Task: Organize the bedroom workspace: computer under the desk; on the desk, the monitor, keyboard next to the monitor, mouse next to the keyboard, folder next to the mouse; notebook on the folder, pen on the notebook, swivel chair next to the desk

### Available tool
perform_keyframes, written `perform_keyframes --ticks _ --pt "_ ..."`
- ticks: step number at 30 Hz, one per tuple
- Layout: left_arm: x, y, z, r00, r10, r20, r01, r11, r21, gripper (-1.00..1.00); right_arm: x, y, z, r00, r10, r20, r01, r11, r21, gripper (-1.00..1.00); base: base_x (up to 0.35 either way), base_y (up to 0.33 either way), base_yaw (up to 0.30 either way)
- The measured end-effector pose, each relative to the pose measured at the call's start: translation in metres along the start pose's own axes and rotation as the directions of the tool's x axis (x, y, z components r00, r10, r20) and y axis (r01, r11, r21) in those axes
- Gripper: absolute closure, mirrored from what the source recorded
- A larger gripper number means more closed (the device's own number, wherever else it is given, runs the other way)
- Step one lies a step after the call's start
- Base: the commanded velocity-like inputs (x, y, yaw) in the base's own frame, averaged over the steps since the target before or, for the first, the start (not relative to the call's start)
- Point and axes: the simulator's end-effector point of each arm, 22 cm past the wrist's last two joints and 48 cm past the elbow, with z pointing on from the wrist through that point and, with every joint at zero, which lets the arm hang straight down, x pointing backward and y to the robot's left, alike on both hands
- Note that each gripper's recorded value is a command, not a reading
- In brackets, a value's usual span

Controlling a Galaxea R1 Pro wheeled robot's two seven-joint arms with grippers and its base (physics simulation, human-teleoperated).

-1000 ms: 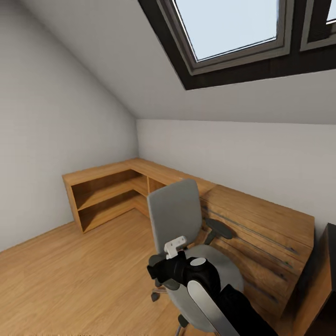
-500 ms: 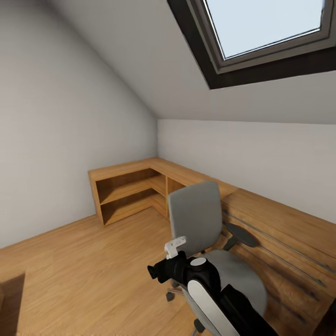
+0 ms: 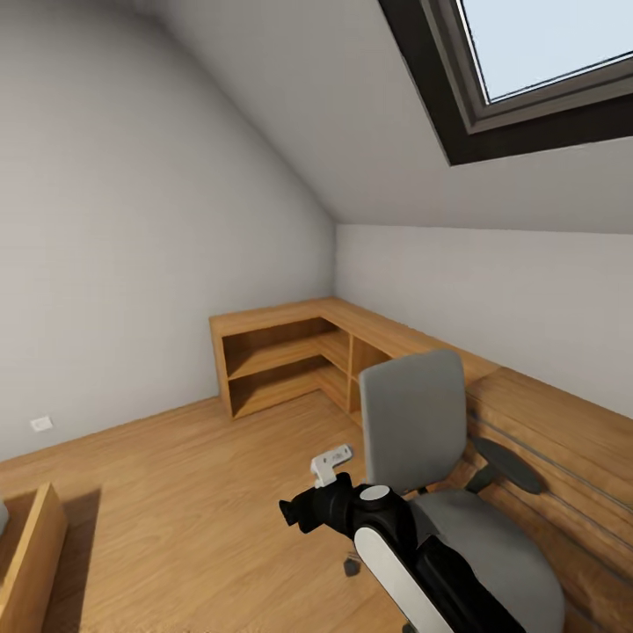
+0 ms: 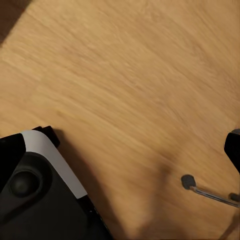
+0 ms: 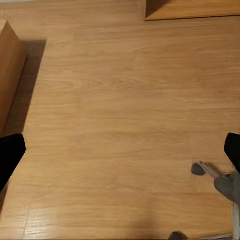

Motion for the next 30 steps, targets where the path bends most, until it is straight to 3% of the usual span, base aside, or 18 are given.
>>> perform_keyframes --ticks 30 --pt "0.0017 -0.0016 0.0002 1.000 0.004 -0.006 -0.004 1.000 0.003 -1.00 0.0000 -0.0010 0.0000 1.000 0.001 0.000 -0.001 1.000 0.001 -1.00 0.001 0.007 0.279"
